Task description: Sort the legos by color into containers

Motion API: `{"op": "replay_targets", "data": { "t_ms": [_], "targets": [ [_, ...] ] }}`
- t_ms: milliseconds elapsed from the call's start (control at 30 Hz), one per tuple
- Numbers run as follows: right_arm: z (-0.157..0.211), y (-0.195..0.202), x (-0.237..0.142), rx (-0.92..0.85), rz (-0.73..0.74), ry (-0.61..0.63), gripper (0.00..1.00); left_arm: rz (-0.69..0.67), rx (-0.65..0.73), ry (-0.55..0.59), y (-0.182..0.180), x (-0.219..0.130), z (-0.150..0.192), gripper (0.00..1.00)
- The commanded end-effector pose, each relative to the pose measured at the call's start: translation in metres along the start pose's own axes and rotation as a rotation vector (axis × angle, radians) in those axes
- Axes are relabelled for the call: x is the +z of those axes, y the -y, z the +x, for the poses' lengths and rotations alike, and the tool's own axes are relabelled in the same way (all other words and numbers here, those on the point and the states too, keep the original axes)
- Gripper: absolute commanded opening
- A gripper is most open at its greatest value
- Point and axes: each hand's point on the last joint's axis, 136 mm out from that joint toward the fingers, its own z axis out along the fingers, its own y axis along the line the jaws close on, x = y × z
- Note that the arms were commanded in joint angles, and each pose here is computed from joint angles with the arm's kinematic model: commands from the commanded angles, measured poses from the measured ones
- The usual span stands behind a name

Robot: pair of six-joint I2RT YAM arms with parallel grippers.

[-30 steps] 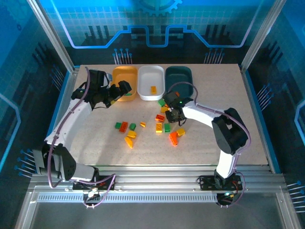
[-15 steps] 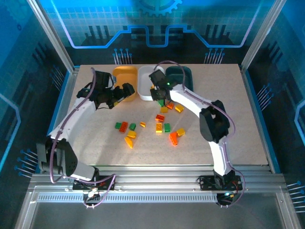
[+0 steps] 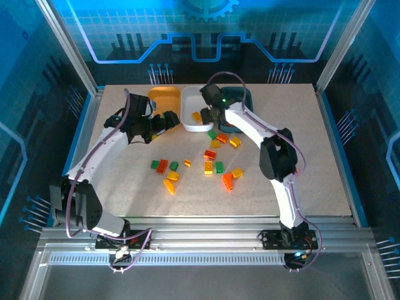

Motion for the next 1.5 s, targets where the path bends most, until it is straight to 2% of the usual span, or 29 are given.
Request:
{"op": "replay_targets", "data": {
  "t_ms": [0, 167, 333, 467, 567, 633, 700, 867, 1033, 1167, 1300, 1400, 1467],
  "targets": [
    [0.025, 0.004, -0.043, 0.045, -0.009, 0.038, 0.63, 0.015, 0.024, -0.010, 0.007, -0.001, 0.002, 0.99],
    [0.128, 0.016, -0.069, 0.081, 0.022, -0.045, 0.57, 0.034, 0.049, -0.039, 0.018, 0.003, 0.015, 0.99],
    [0.219, 0.002, -0.083, 0.108, -0.064, -0.188, 0.61, 0.040, 0.091, -0.065, 0.029, 0.007, 0.029, 0.99],
    [0.272, -0.011, -0.079, 0.128, -0.105, -0.322, 0.65, 0.037, 0.114, -0.097, 0.034, 0.016, 0.044, 0.99],
    [0.294, -0.006, -0.076, 0.108, -0.064, -0.369, 0.65, 0.037, 0.131, -0.139, 0.039, 0.025, 0.058, 0.99],
    [0.299, -0.008, -0.071, 0.098, -0.068, -0.380, 0.65, 0.034, 0.135, -0.154, 0.040, 0.027, 0.060, 0.99],
    [0.296, -0.012, -0.064, 0.068, -0.076, -0.370, 0.61, 0.027, 0.141, -0.146, 0.039, 0.026, 0.059, 0.99],
    [0.270, -0.018, -0.048, -0.021, -0.026, -0.317, 0.54, 0.023, 0.146, -0.130, 0.038, 0.023, 0.057, 0.99],
    [0.259, -0.018, -0.047, -0.057, 0.020, -0.295, 0.38, 0.026, 0.149, -0.127, 0.040, 0.021, 0.057, 0.99],
    [0.257, -0.024, -0.058, -0.084, -0.007, -0.263, 0.29, 0.030, 0.154, -0.117, 0.042, 0.018, 0.055, 0.99],
    [0.250, -0.033, -0.081, -0.103, -0.041, -0.223, 0.26, 0.020, 0.155, -0.111, 0.040, 0.017, 0.054, 0.99],
    [0.228, -0.034, -0.105, -0.111, -0.051, -0.148, 0.27, 0.015, 0.154, -0.105, 0.039, 0.017, 0.053, 0.99],
    [0.201, -0.028, -0.115, -0.113, -0.039, -0.075, 0.28, 0.010, 0.155, -0.102, 0.038, 0.017, 0.053, 0.99]
  ]
}}
